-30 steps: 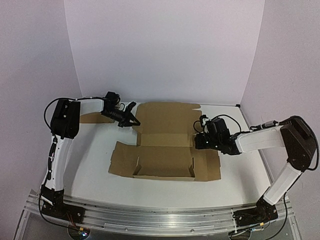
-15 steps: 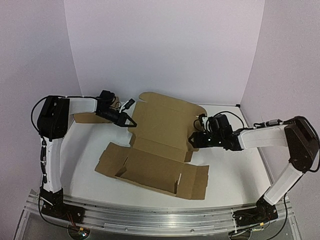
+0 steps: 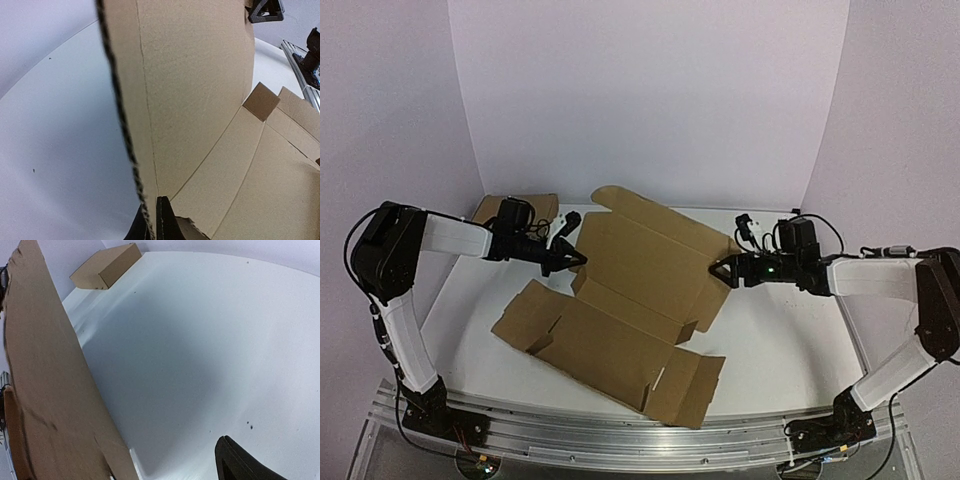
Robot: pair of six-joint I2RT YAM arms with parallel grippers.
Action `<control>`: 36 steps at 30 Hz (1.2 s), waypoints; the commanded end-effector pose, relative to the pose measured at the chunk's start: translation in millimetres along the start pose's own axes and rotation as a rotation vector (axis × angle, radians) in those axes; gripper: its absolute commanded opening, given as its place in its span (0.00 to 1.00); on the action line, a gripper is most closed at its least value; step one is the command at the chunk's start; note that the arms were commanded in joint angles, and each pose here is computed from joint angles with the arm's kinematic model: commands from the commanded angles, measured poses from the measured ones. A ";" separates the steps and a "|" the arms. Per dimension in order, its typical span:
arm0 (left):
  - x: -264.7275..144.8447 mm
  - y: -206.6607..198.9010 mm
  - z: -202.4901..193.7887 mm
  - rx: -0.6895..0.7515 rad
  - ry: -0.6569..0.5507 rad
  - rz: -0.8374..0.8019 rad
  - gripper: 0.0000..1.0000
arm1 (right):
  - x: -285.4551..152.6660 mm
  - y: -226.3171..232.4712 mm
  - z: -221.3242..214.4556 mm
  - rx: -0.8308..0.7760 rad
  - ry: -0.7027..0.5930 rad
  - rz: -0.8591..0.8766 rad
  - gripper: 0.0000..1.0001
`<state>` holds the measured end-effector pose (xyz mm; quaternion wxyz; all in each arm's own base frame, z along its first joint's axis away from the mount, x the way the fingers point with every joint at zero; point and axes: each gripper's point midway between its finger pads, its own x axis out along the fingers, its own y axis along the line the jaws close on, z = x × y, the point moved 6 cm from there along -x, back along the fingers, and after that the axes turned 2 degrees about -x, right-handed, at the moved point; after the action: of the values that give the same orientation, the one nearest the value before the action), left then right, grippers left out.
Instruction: Fold the paper box
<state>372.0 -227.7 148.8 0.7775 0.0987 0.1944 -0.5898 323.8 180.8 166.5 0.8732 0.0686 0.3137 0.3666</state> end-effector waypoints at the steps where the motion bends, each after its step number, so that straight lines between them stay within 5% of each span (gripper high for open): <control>1: -8.2 6.7 24.9 0.097 -0.080 0.101 0.00 | -8.2 10.5 -4.0 -0.020 -0.055 0.160 0.78; 7: -5.6 11.5 28.7 0.082 -0.092 0.104 0.00 | 4.3 8.2 -10.3 0.027 -0.045 0.210 0.42; 15: -0.8 20.2 29.8 0.045 -0.088 0.117 0.00 | 7.2 14.8 -2.7 -0.020 -0.077 0.272 0.13; 17: -0.1 21.6 28.3 0.007 -0.070 0.118 0.07 | 4.6 15.3 1.7 -0.087 -0.104 0.226 0.06; 18: -0.5 22.6 29.0 -0.010 -0.062 0.120 0.19 | 3.0 17.6 4.4 -0.146 -0.118 0.202 0.02; 23: -17.7 33.4 50.5 -0.083 -0.054 0.121 0.62 | 0.3 27.2 20.5 -0.403 -0.093 0.070 0.00; 25: -25.8 37.4 61.5 -0.098 -0.045 0.129 0.70 | -2.5 30.7 28.6 -0.484 -0.095 0.028 0.00; 28: -34.6 32.4 71.2 -0.080 -0.008 0.122 0.71 | -9.4 36.3 42.9 -0.557 -0.125 -0.008 0.00; 33: -30.1 14.0 59.2 0.014 0.074 0.121 0.53 | -13.2 61.1 58.7 -0.676 -0.123 0.021 0.00; 36: -20.6 23.3 52.4 0.004 0.109 0.180 0.53 | -14.3 72.9 62.0 -0.677 -0.123 0.077 0.00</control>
<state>401.3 -220.4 206.2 0.8107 0.1105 0.2156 -0.5331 316.8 219.3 215.9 0.8608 -0.1647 0.1618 0.4535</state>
